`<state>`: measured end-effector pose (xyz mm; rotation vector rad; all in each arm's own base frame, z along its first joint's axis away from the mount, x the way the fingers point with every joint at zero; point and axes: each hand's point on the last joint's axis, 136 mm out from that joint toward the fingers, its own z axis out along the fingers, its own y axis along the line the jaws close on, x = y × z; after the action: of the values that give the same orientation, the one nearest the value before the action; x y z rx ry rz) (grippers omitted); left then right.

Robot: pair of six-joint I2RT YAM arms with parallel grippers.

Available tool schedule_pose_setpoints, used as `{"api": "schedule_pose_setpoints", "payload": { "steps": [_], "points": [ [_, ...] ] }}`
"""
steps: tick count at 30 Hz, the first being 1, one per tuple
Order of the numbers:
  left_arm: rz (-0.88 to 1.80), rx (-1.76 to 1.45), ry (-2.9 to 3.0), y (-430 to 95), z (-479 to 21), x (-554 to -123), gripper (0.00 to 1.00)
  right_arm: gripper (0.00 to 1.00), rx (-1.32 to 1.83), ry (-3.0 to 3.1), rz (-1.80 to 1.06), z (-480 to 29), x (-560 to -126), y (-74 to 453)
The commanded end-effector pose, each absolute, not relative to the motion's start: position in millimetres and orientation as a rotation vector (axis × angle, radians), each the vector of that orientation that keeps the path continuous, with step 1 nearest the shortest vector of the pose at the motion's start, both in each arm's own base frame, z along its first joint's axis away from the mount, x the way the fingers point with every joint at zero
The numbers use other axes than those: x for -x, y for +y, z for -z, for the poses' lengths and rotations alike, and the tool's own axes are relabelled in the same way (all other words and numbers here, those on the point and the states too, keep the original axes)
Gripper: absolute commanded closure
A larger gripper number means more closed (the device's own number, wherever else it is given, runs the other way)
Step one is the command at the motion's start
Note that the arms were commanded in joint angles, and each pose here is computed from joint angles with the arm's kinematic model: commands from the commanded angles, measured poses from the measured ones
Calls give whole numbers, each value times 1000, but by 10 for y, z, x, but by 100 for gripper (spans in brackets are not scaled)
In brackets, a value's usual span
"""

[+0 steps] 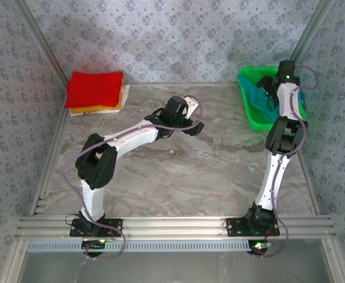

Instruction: Fold and stack the t-shirts

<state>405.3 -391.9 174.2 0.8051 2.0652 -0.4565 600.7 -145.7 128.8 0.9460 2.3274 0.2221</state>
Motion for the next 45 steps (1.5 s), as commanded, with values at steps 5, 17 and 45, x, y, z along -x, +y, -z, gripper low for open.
{"api": "schedule_pose_setpoints", "payload": {
  "steps": [5, 17, 45],
  "points": [
    [488, -752, 1947, -3867, -2307, -4022, 2, 9, -956, 2299, -166, -1748, -5872, -1206],
    [487, -747, 1941, -3715, -2254, -3890, 2, 15, -1055, 2211, -31, -1251, -5999, -1055],
    [435, -739, 2010, -3544, -1983, -3850, 2, 19, -1261, 2265, -74, -540, -5760, -1625]
  ]
}}
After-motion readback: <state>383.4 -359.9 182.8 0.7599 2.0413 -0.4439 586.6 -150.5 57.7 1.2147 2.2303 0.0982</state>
